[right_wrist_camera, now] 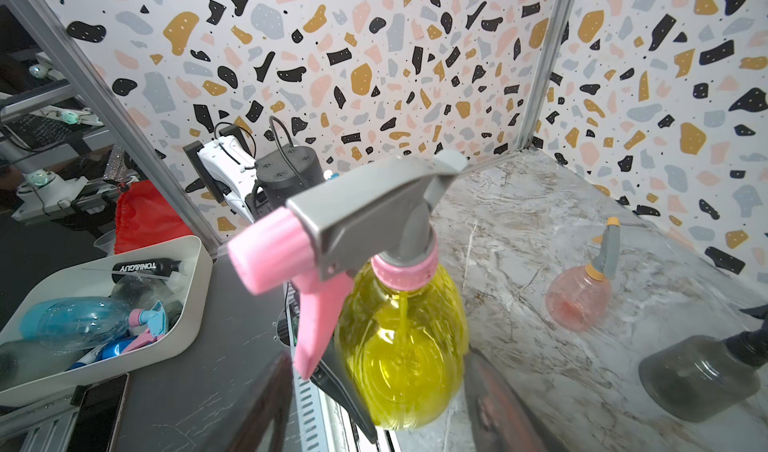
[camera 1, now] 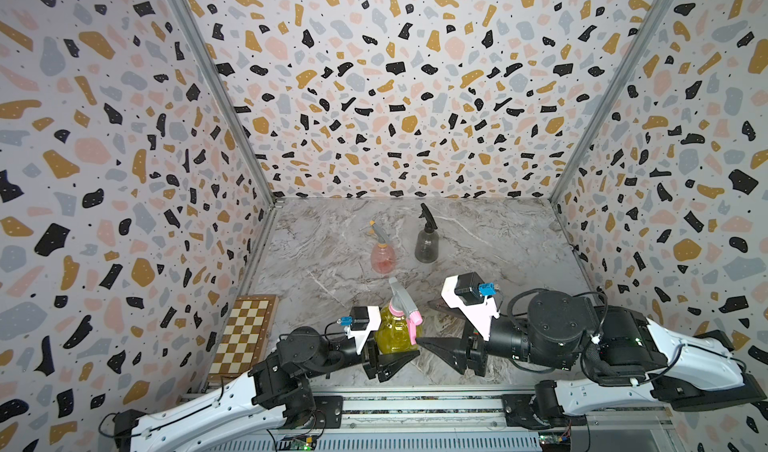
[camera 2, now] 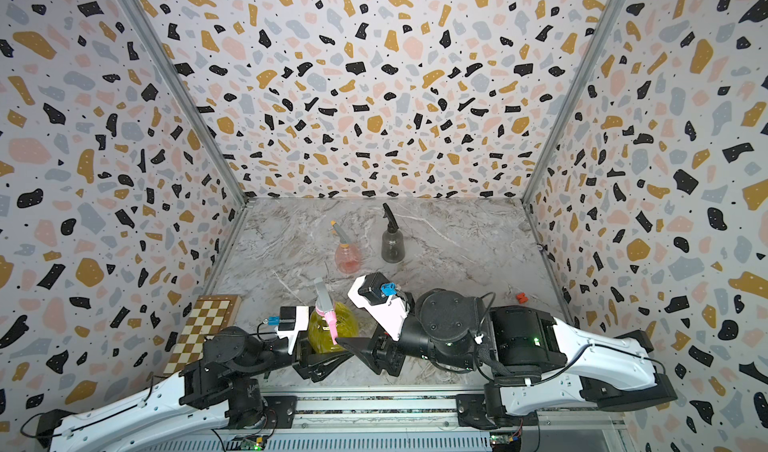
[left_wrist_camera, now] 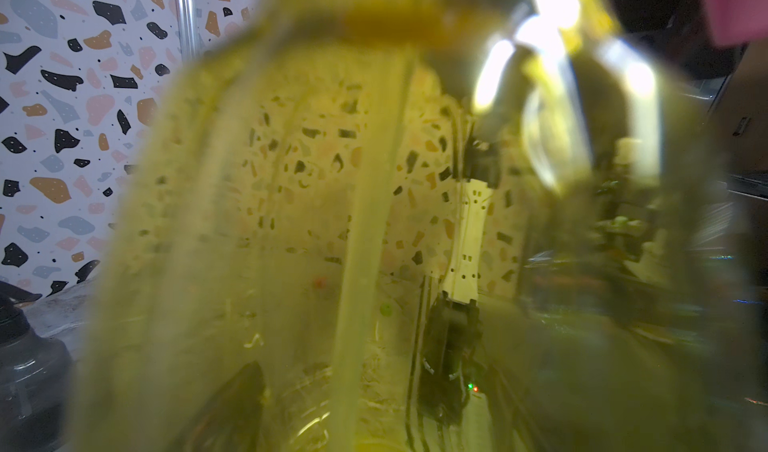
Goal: Attach spray nozzles to spray bottles
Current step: Screw the spray nozzle on the spray bottle.
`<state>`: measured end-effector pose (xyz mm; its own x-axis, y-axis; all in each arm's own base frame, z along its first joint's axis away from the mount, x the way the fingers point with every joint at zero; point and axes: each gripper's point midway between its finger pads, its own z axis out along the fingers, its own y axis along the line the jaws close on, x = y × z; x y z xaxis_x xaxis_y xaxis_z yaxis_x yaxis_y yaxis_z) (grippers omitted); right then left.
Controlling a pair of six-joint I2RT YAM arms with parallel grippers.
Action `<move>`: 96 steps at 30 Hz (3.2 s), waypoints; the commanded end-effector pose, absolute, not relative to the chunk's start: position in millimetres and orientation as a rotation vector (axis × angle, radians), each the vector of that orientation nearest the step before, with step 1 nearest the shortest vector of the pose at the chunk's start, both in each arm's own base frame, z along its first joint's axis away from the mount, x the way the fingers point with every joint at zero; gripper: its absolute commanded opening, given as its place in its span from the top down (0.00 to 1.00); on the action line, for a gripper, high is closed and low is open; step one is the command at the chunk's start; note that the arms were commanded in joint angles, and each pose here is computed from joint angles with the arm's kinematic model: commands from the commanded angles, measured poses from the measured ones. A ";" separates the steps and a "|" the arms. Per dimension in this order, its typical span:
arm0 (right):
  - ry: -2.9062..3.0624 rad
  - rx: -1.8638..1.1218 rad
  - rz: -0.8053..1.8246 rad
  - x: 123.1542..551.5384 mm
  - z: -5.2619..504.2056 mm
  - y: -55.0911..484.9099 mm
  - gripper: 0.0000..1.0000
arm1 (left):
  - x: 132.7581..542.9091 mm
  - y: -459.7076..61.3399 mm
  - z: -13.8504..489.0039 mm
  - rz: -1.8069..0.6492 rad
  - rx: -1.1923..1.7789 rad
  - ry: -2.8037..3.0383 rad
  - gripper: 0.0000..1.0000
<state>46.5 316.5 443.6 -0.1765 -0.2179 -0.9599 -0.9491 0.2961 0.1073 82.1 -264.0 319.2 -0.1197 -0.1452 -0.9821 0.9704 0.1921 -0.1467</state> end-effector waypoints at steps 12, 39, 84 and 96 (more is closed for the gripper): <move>1.530 -1.001 0.962 55.7 488.5 317.3 0.34 | 74.2 -260.4 340.6 -1.258 0.891 1.233 1.00; 1.553 -0.990 0.919 61.4 492.3 325.9 0.40 | 68.2 -263.4 340.3 -1.280 0.927 1.213 1.00; 1.765 -0.944 0.775 77.9 462.0 345.9 0.81 | 73.2 -254.7 348.7 -1.216 0.905 1.206 1.00; 1.716 -0.947 0.783 78.0 479.8 349.6 0.68 | 73.7 -255.7 343.4 -1.218 0.907 1.223 1.00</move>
<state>77.7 357.1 464.6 -0.2274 -0.2554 -0.9397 -0.8694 0.4880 0.0777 78.5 -260.8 310.9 -0.1335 -0.0850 -0.9874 0.9704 0.1909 -0.1477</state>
